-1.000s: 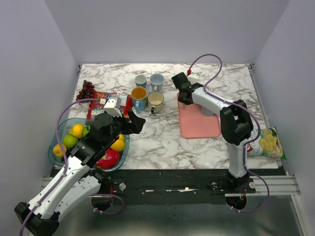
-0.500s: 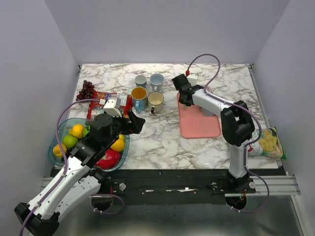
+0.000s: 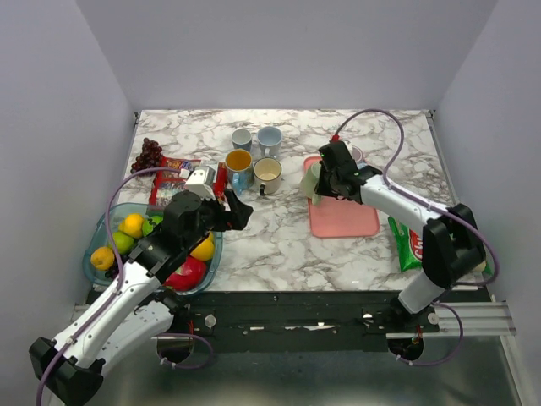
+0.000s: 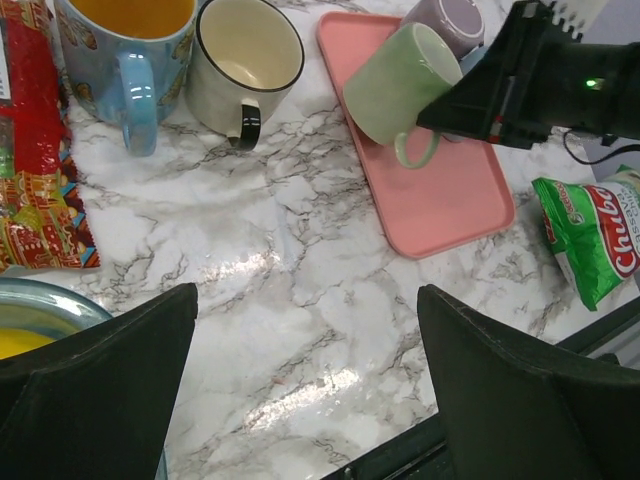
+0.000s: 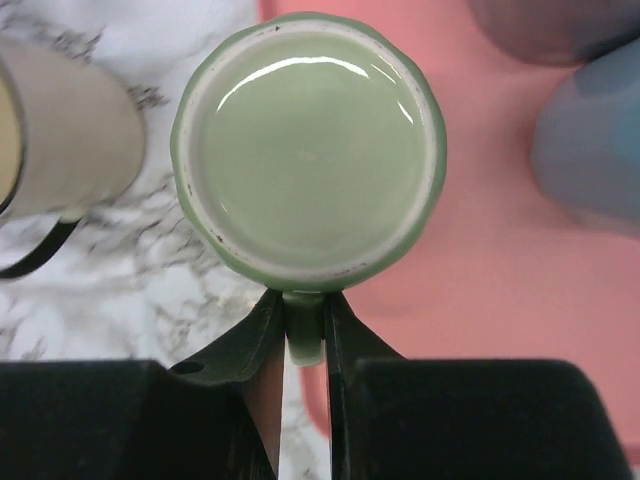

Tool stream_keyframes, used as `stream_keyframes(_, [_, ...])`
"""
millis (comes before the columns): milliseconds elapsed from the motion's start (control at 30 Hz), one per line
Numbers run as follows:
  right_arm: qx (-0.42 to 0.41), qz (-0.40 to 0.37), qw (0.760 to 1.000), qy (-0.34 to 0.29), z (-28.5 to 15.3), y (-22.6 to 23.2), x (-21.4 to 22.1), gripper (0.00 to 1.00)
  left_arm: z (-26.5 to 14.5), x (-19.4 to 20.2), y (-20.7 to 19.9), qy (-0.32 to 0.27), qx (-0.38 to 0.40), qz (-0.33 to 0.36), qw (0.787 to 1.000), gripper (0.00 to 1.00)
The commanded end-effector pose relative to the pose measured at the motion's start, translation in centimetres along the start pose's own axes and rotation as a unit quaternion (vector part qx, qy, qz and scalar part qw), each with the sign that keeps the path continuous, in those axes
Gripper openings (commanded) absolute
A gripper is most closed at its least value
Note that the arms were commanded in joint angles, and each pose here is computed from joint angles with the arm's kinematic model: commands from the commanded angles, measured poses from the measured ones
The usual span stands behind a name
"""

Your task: Turn the mug right side up

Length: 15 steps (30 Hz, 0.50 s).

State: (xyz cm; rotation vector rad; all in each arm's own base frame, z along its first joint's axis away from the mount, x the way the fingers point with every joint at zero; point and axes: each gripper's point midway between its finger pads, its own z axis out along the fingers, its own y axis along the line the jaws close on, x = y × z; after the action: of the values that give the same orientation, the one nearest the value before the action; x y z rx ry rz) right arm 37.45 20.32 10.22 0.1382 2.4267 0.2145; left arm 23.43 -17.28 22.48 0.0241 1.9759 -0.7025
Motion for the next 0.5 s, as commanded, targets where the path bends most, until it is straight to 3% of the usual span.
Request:
stream_keyframes(0, [-0.129,0.038,0.990,-0.043,-4.2,4.0,-1.8,0.01,0.8,0.9,-1.5,0.029,0.034,-0.005,0.999,0.99])
stream_keyframes(233, [-0.244,0.077,0.965,-0.061,-9.5,6.2,-1.8,0.01,2.2,1.9,-4.3,0.064,0.096,-0.057,0.992,0.99])
stream_keyframes(467, [-0.370,0.117,0.917,-0.086,-15.1,9.4,-3.5,0.01,2.7,1.0,-8.3,0.065,0.190,-0.118,0.972,0.99])
